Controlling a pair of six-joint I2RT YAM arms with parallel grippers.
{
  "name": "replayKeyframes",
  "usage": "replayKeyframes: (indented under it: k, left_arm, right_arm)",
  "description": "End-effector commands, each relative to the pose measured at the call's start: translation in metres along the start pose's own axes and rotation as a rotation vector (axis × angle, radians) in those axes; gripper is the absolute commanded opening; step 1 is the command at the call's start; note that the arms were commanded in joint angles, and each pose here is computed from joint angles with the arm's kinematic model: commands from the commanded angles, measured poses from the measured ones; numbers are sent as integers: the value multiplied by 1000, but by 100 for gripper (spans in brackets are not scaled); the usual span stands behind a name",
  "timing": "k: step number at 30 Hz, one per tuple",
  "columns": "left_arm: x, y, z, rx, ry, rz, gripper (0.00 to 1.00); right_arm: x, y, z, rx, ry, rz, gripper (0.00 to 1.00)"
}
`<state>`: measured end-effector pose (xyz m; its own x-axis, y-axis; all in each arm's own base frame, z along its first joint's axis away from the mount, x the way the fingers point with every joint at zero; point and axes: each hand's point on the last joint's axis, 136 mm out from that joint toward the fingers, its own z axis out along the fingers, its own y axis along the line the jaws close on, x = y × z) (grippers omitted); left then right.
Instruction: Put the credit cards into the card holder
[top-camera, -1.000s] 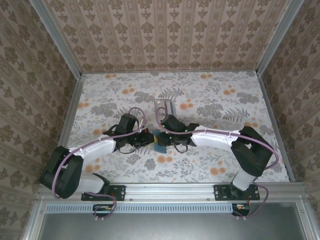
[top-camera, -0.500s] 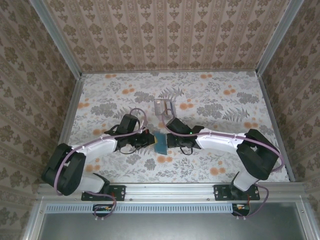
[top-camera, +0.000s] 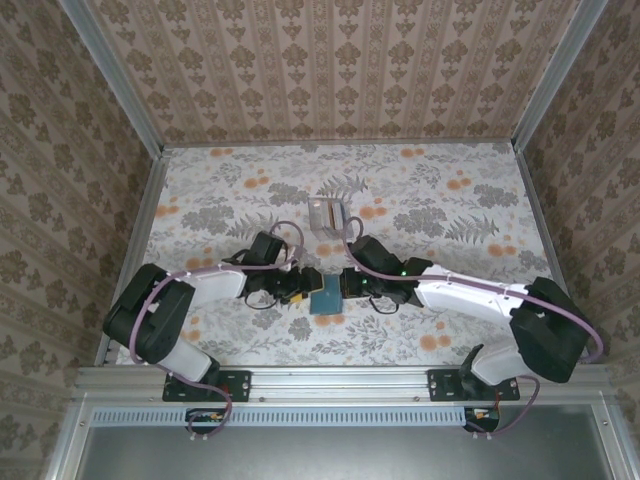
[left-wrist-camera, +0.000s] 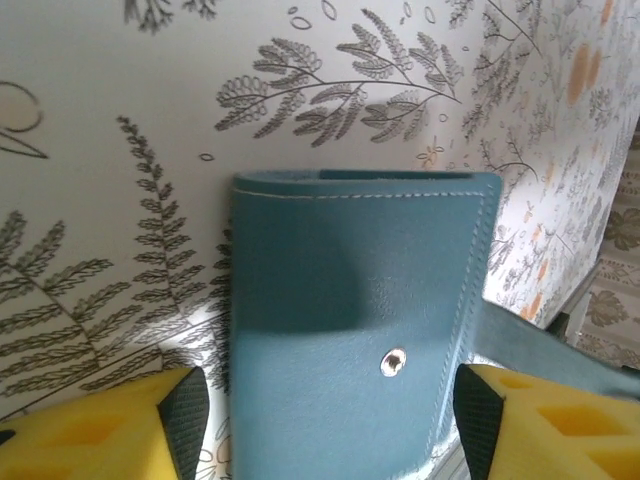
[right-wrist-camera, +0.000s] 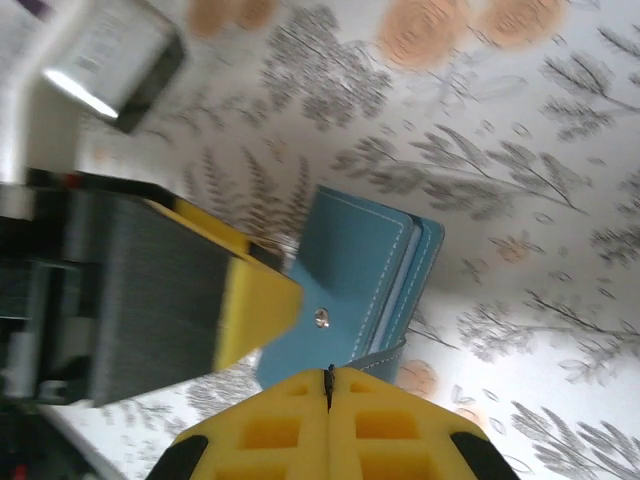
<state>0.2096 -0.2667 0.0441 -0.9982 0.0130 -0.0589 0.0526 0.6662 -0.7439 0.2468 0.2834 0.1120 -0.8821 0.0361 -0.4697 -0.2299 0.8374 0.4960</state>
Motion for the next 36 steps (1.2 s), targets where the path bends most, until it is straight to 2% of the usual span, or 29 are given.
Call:
replayKeyframes:
  k: [1,8,11,27,31,36]
  left_arm:
    - [-1,-18,-8,36,-1,69,72]
    - [-1,-18,-9,21,15,76,75]
    - [-1,-19,-12,24,12,86,77]
    - [3,-21,-2,81,76,81,78]
    - [2,-19,1,83,75,89,77]
    - [0,-23,7,135,80,69,77]
  right_arm:
    - [-11,23,-8,-95,-20,20,0]
    - [-7,30,6,-132,12,43,0]
    - [-10,38,3,-180,-1,45,0]
    - [-17,48,-4,-210,-11,56,0]
    - [-24,53,-19,-228,-36,15,0]
    - [-23,61,-19,-275,-23,17,0]
